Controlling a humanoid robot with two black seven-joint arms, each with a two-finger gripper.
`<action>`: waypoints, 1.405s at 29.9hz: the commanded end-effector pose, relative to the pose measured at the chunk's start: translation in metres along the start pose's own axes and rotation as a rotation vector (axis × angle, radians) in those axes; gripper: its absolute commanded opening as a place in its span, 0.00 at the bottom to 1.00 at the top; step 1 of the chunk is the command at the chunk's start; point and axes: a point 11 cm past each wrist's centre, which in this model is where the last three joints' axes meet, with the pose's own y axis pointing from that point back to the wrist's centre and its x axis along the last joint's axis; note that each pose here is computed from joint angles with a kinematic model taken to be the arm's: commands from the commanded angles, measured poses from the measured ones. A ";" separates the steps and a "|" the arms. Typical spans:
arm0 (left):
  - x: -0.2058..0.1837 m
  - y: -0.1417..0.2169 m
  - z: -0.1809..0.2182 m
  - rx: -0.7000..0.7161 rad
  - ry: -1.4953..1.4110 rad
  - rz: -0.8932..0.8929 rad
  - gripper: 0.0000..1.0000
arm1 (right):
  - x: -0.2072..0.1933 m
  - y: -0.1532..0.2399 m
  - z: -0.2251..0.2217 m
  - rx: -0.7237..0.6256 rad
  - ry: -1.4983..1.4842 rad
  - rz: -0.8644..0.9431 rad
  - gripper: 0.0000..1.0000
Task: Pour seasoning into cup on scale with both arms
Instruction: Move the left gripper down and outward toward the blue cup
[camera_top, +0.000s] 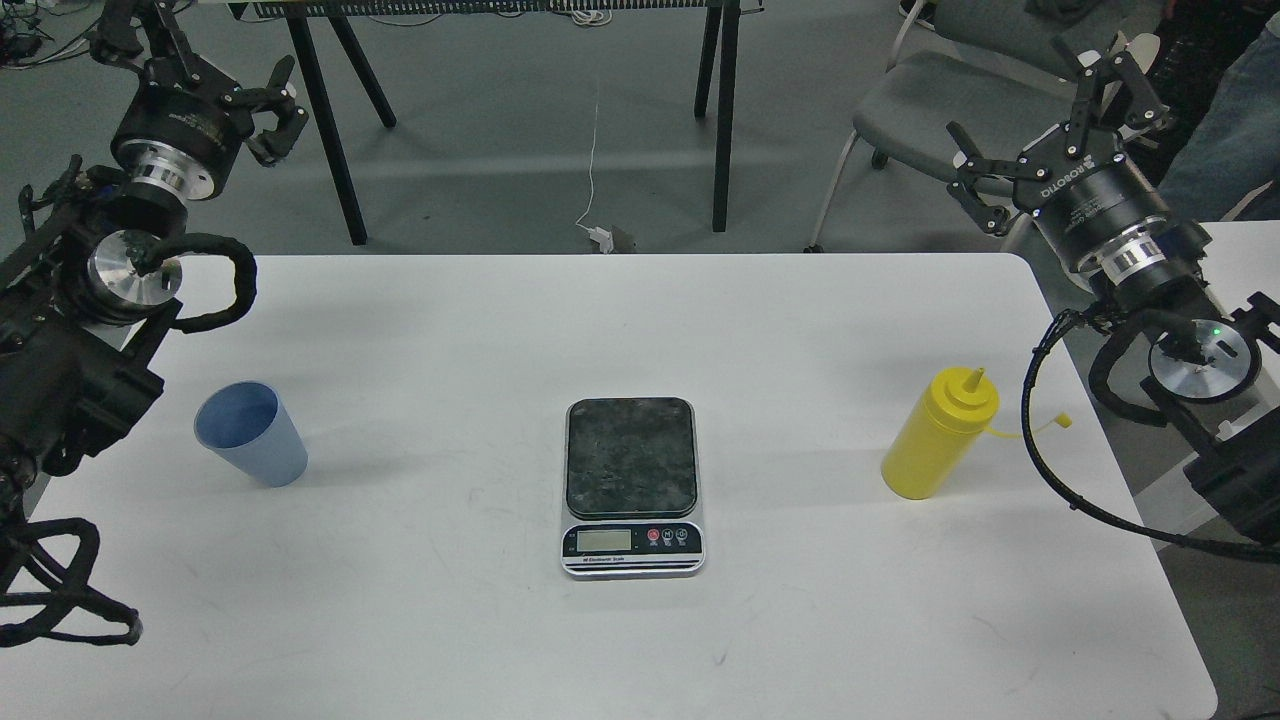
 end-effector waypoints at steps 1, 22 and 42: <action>0.000 -0.001 -0.003 0.006 -0.007 0.017 1.00 | 0.000 0.000 -0.001 0.001 -0.001 0.000 1.00; -0.007 0.002 0.033 -0.186 -0.120 -0.072 0.99 | 0.006 0.005 -0.010 0.007 0.019 0.014 1.00; -0.014 -0.008 0.031 0.080 -0.330 -0.116 0.99 | 0.006 0.005 -0.009 0.005 0.020 0.016 1.00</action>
